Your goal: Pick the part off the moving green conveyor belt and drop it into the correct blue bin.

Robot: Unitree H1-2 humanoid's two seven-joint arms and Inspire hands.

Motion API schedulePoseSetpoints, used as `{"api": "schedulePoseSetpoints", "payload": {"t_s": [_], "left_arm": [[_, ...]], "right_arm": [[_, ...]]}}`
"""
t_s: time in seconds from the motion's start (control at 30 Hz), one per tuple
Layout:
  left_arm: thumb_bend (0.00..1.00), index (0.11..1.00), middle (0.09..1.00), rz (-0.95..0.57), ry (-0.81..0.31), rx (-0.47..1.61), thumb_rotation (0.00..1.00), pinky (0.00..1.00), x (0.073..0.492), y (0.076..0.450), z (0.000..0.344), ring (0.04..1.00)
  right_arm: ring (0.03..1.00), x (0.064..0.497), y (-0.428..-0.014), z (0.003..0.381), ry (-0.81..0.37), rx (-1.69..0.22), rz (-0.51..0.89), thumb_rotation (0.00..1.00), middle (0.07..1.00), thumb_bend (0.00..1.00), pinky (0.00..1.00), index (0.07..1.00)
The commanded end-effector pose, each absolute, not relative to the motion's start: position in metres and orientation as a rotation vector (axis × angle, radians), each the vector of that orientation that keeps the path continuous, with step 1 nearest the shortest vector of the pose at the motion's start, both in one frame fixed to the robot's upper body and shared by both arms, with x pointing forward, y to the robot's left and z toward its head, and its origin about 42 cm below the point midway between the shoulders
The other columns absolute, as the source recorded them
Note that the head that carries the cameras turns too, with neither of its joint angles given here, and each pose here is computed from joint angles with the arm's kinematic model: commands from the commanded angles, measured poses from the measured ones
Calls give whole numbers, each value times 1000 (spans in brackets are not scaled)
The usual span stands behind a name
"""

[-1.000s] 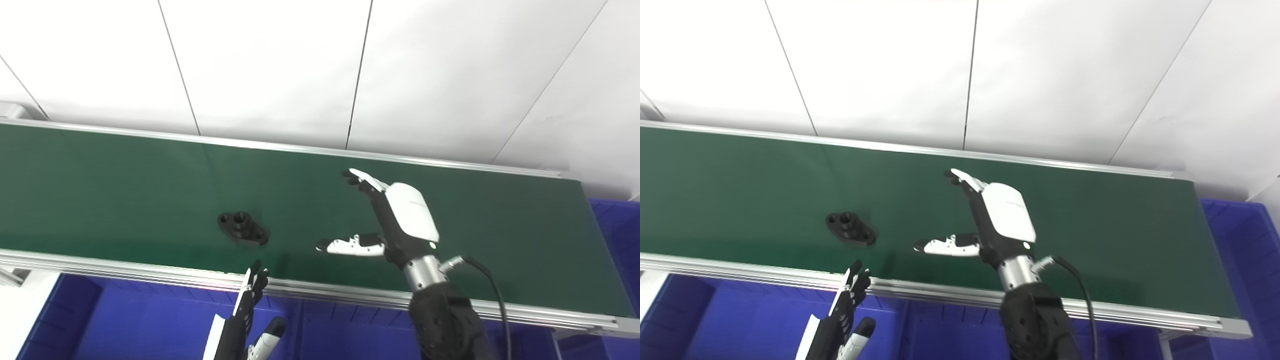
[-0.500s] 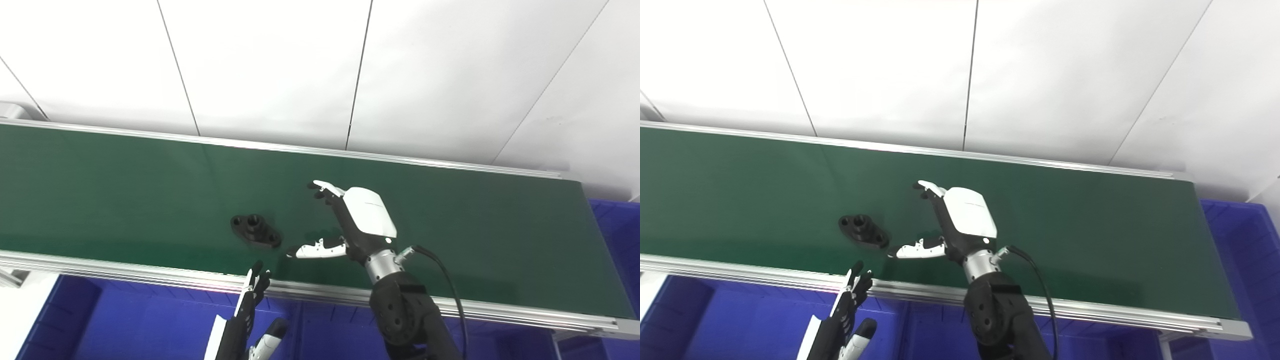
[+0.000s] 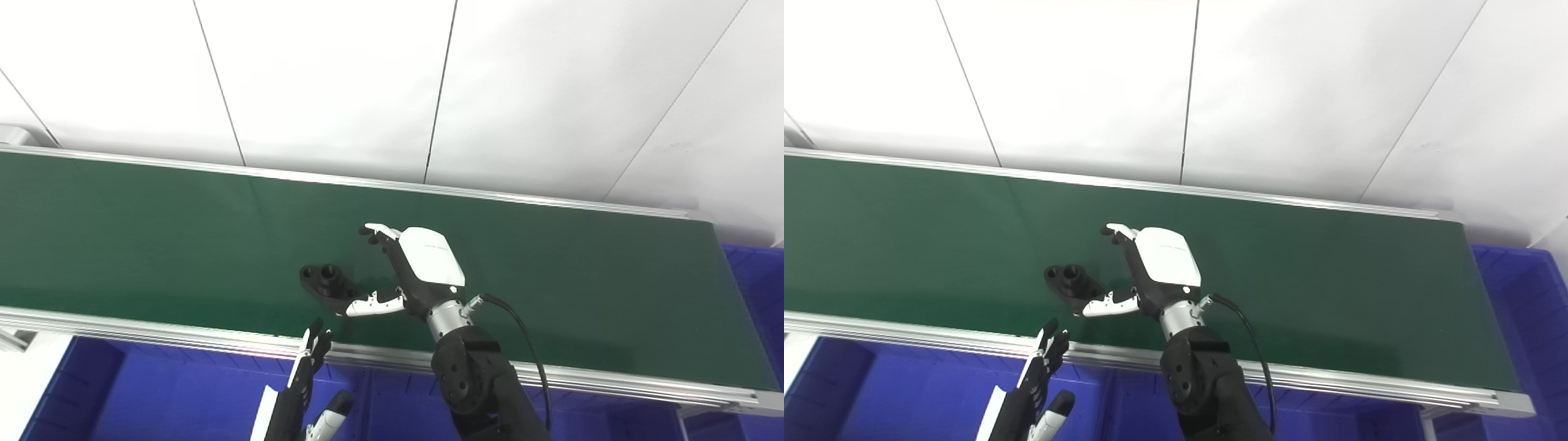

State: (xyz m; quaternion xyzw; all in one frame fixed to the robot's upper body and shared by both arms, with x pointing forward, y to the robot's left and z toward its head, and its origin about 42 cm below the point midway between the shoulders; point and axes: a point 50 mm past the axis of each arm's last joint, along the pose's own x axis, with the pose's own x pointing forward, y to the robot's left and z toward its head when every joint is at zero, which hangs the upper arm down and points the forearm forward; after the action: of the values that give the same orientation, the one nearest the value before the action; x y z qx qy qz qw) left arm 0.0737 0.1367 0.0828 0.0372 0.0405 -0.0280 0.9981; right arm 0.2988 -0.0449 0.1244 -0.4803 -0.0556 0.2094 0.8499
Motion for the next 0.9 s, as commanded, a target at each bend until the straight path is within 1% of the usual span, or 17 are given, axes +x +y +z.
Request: {"api": "schedulePoseSetpoints", "payload": {"t_s": [0.0,0.17,0.3,0.33,0.47,0.53,0.57,0.6,0.63,0.67,0.7,0.73,0.8,0.87], "left_arm": [[650,1000,962,-39,36,36,875,980,71,126,95,964],[633,1000,960,-39,34,28,868,978,71,125,96,961],[618,1000,958,-38,32,29,865,964,71,123,97,956],[616,1000,958,-38,32,31,868,964,71,123,97,955],[616,1000,958,-37,30,38,876,949,71,121,98,950],[613,1000,954,-35,29,37,869,937,71,121,99,944],[618,1000,953,-34,29,38,871,932,71,120,99,942],[619,1000,954,-34,29,40,873,925,71,120,99,941],[619,1000,954,-34,29,42,873,924,71,120,99,941],[617,1000,955,-34,29,42,874,922,70,120,100,941],[612,1000,955,-34,29,42,874,920,70,120,100,941],[608,1000,955,-34,29,41,874,921,70,120,100,940],[598,1000,957,-37,29,47,879,917,70,120,100,941],[594,1000,956,-37,31,49,879,907,70,120,100,936]], "right_arm": [[706,304,-31,142,-177,-993,404,426,760,897,674,815],[671,303,-25,135,-172,-1023,418,419,736,895,599,801],[648,301,-24,128,-173,-1051,423,400,723,894,560,778],[634,301,-23,126,-174,-1058,420,394,717,888,539,770],[547,300,-22,115,-157,-1062,400,307,669,828,406,729],[494,300,-21,109,-144,-1069,388,257,632,776,349,708],[453,300,-21,106,-141,-1073,382,216,601,746,317,687],[370,301,-22,102,-141,-1073,377,165,524,710,261,656],[357,301,-23,99,-143,-1072,373,157,511,705,253,652],[323,300,-24,95,-150,-1073,371,135,470,682,232,635],[289,300,-25,91,-155,-1079,370,136,417,597,211,565],[254,300,-26,89,-160,-1083,370,137,365,543,189,519],[219,299,-28,83,-156,-1100,368,132,317,514,161,493],[186,298,-30,77,-148,-1112,365,126,282,509,131,487]]}}
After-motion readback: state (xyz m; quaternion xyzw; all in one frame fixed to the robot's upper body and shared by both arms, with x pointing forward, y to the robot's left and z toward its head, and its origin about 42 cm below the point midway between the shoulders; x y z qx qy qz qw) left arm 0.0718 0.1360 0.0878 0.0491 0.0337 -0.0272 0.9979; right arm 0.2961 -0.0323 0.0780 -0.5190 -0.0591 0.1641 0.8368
